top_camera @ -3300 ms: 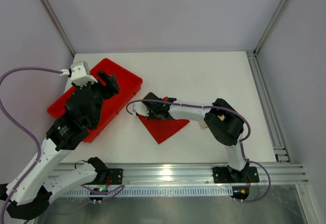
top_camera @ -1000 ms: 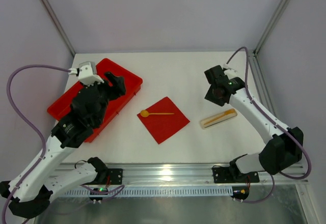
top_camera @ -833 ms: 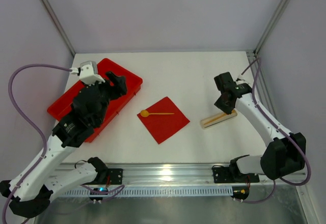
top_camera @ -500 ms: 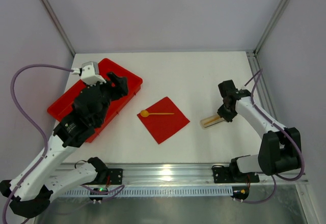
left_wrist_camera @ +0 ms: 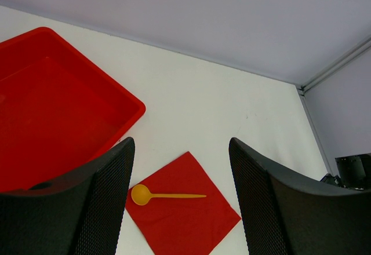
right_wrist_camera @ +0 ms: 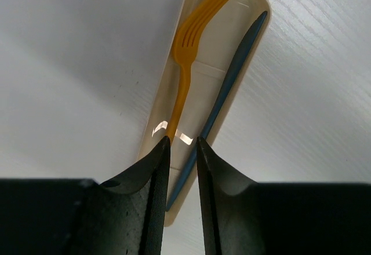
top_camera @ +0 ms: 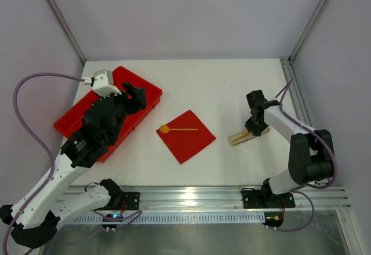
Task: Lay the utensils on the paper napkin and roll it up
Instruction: Pick up the utensils from the container.
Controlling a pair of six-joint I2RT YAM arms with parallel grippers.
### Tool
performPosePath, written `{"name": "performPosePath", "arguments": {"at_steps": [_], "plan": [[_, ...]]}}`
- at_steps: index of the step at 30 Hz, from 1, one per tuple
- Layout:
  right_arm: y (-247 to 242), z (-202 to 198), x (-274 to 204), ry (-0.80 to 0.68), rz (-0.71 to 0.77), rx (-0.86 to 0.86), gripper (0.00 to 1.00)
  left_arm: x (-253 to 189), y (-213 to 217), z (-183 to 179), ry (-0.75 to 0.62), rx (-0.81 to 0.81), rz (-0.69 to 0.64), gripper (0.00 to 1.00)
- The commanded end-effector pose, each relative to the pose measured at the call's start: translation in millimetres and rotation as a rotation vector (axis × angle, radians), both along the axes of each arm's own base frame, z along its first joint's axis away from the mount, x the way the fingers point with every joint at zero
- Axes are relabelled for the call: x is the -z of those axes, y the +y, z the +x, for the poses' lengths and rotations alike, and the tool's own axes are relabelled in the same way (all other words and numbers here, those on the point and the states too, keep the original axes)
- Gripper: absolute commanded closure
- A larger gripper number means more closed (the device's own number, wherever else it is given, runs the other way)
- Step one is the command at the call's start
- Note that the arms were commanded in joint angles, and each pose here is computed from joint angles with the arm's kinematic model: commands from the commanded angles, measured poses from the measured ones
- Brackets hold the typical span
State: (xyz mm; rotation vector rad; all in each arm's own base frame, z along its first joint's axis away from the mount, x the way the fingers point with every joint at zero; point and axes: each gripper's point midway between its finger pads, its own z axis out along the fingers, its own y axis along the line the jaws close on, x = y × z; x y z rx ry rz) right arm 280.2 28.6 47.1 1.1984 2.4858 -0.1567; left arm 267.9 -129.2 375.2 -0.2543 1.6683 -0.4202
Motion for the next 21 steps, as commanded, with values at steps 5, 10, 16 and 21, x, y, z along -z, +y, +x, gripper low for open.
{"name": "performPosePath", "arguments": {"at_steps": [5, 10, 16, 21], "plan": [[-1.5, 20.5, 3.6, -0.051, 0.007, 0.042, 0.71, -12.2, -1.4, 1.6, -0.035, 0.000, -0.031, 0.32], [-2.6, 24.2, 9.3, -0.050, 0.006, 0.048, 0.71, -11.3, -3.6, 2.3, -0.031, 0.006, -0.028, 0.32], [-3.6, 22.7, 19.1, -0.033, 0.004, 0.056, 0.71, -10.7, -1.9, 2.0, -0.031, 0.000, -0.024, 0.32], [-3.9, 18.9, 26.6, -0.012, 0.002, 0.055, 0.71, -9.6, -1.5, 2.6, -0.029, -0.003, -0.020, 0.32]]}}
